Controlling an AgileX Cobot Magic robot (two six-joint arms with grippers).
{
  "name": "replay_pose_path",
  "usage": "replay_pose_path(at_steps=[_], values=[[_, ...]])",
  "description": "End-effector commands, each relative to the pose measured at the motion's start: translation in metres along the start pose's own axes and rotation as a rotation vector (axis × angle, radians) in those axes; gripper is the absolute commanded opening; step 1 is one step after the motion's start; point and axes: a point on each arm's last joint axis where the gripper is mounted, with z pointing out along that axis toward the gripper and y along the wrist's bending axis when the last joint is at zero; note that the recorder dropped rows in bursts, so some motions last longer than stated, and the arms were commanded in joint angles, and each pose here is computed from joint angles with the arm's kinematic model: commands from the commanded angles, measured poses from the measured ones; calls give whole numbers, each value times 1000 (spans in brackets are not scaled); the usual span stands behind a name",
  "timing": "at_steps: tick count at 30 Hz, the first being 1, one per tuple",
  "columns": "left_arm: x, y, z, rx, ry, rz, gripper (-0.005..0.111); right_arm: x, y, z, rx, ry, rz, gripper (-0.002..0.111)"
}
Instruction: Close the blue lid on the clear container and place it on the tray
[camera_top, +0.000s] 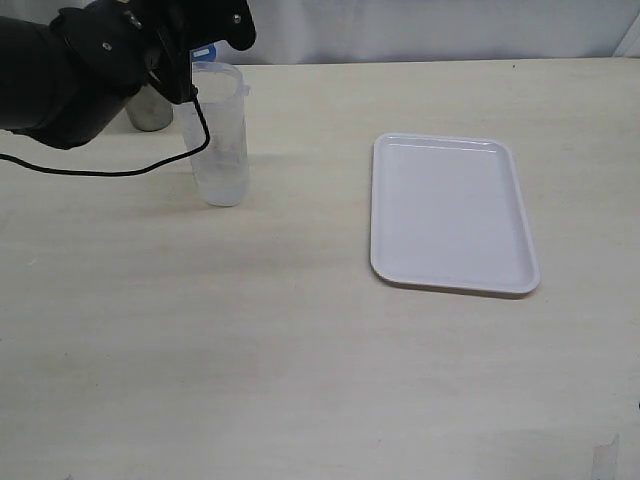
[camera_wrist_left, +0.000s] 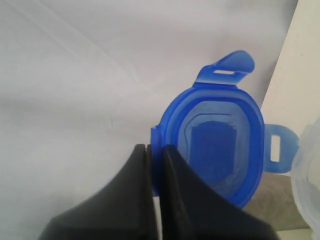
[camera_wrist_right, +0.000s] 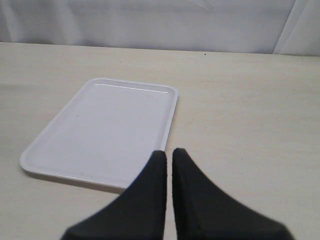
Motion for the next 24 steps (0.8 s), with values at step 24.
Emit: replay_pose_path(at_steps=[24], values=[[-5,0,-7,-6,40,-49,0,0,0,0,-2,-13,3,4]])
